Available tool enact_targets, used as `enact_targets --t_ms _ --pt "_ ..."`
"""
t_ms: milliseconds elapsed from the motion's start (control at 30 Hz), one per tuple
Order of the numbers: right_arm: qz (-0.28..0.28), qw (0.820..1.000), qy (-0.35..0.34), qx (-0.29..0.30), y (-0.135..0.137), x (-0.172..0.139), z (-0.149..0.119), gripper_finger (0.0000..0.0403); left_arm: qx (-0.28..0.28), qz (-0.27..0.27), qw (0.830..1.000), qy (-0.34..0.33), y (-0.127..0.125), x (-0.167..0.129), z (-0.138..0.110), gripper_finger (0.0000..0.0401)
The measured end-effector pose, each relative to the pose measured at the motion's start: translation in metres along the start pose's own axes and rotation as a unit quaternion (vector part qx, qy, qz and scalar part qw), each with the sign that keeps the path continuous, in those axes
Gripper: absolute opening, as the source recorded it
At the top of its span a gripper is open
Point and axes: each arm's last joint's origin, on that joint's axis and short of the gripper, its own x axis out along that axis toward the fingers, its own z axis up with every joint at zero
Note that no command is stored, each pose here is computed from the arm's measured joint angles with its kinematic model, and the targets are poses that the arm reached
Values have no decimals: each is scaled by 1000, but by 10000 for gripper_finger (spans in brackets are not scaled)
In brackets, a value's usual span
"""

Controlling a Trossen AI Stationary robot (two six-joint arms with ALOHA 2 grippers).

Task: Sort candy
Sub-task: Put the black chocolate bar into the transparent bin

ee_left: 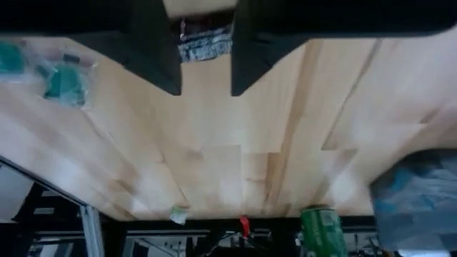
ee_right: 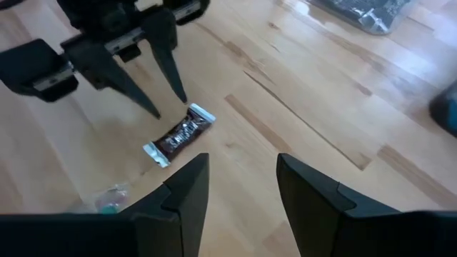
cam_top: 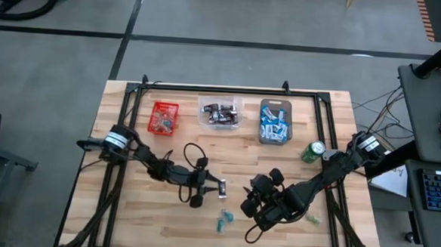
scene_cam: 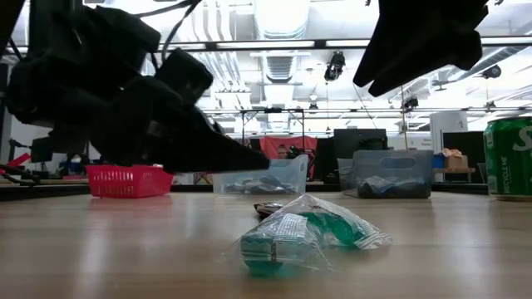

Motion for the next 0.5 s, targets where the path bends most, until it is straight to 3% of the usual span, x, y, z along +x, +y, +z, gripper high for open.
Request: enact_targets --t_ms 300,500 --pt "4 1000 1 4 -1 3 -3 157 6 -2 1000 20 -1 5 -11 226" --pt "4 1000 0 2 -1 3 -4 160 5 3 999 47 1 7 -24 250"
